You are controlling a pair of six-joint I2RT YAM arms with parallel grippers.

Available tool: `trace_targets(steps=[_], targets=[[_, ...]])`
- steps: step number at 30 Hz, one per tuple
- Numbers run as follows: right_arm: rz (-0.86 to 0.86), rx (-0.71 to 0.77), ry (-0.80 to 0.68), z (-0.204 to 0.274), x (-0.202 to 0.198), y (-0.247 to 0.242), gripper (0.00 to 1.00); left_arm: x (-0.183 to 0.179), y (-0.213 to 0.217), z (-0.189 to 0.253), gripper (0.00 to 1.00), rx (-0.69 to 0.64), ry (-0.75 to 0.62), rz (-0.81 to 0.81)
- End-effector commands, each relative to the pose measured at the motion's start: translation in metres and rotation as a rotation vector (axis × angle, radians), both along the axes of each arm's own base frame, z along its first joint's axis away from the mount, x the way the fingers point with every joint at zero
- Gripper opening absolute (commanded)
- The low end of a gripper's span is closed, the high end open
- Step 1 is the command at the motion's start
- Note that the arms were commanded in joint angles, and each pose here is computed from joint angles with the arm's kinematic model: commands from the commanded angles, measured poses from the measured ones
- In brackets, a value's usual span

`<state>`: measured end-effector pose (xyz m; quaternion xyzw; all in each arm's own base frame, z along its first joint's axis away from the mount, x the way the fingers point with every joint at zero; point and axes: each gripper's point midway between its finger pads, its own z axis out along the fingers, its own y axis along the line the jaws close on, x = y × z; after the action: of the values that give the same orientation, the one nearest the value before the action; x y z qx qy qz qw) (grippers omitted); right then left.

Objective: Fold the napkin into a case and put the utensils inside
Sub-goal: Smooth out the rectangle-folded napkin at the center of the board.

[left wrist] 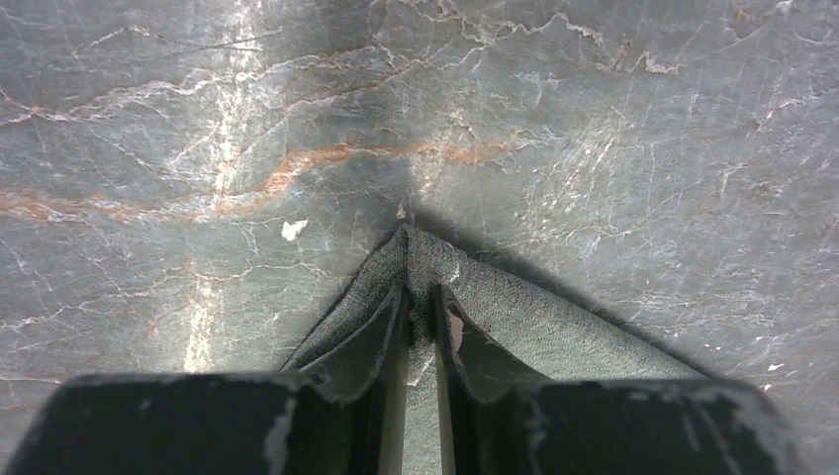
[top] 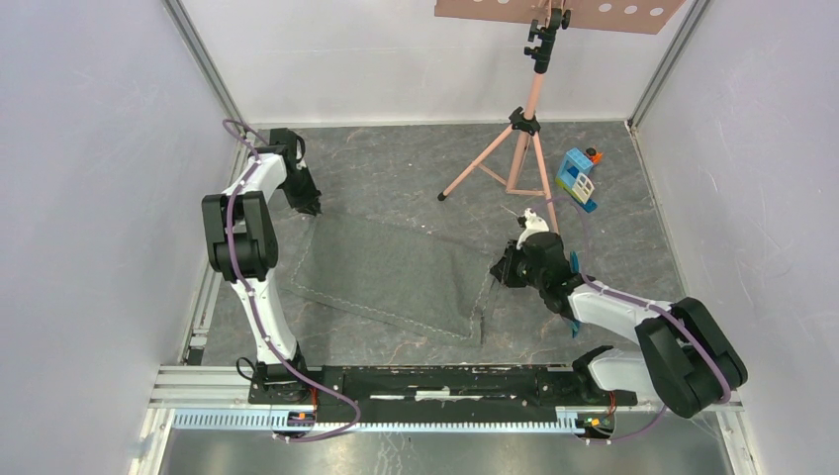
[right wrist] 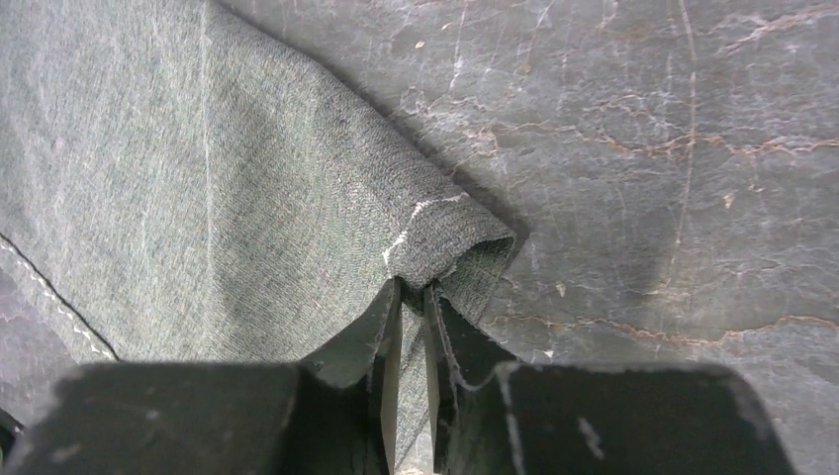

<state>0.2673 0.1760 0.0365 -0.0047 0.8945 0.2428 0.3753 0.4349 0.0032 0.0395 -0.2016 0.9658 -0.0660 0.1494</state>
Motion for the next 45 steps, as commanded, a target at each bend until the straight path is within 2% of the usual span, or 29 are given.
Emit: trace_targets(steps=[1,6,26,28,30,31,33,34,38,40,45], targets=[[-0.049,0.028,-0.107,0.031,0.027,-0.002,0.14,0.013,0.005,0.004,0.20,-0.016,-0.052,-0.013],[-0.067,0.012,-0.124,0.037,0.036,-0.009,0.00,0.016,0.006,0.005,0.14,-0.037,-0.062,-0.001],[-0.060,-0.013,-0.119,0.033,0.055,-0.023,0.00,0.017,0.007,-0.001,0.07,-0.041,-0.052,0.000],[-0.054,-0.017,-0.116,0.032,0.054,-0.023,0.03,0.019,0.008,0.000,0.04,-0.043,-0.058,0.001],[-0.049,-0.019,-0.116,0.031,0.053,-0.024,0.11,0.019,0.007,0.000,0.03,-0.048,-0.055,-0.001],[-0.035,-0.018,-0.114,0.031,0.053,-0.023,0.18,0.018,0.007,0.001,0.05,-0.050,-0.048,-0.001],[-0.015,-0.017,-0.106,0.031,0.052,-0.022,0.28,0.015,0.009,0.005,0.18,-0.047,-0.052,0.003],[-0.002,-0.014,-0.105,0.032,0.050,-0.020,0.32,0.013,0.009,0.007,0.21,-0.043,-0.060,0.002],[0.019,0.028,-0.098,0.030,0.041,-0.015,0.40,0.009,0.013,0.017,0.41,-0.009,-0.083,-0.008],[0.023,0.044,-0.092,0.028,0.037,-0.014,0.42,0.005,0.013,0.014,0.45,-0.011,-0.069,-0.017],[0.031,0.053,-0.078,0.020,0.033,-0.012,0.43,-0.002,0.009,0.004,0.44,-0.028,-0.042,-0.032]])
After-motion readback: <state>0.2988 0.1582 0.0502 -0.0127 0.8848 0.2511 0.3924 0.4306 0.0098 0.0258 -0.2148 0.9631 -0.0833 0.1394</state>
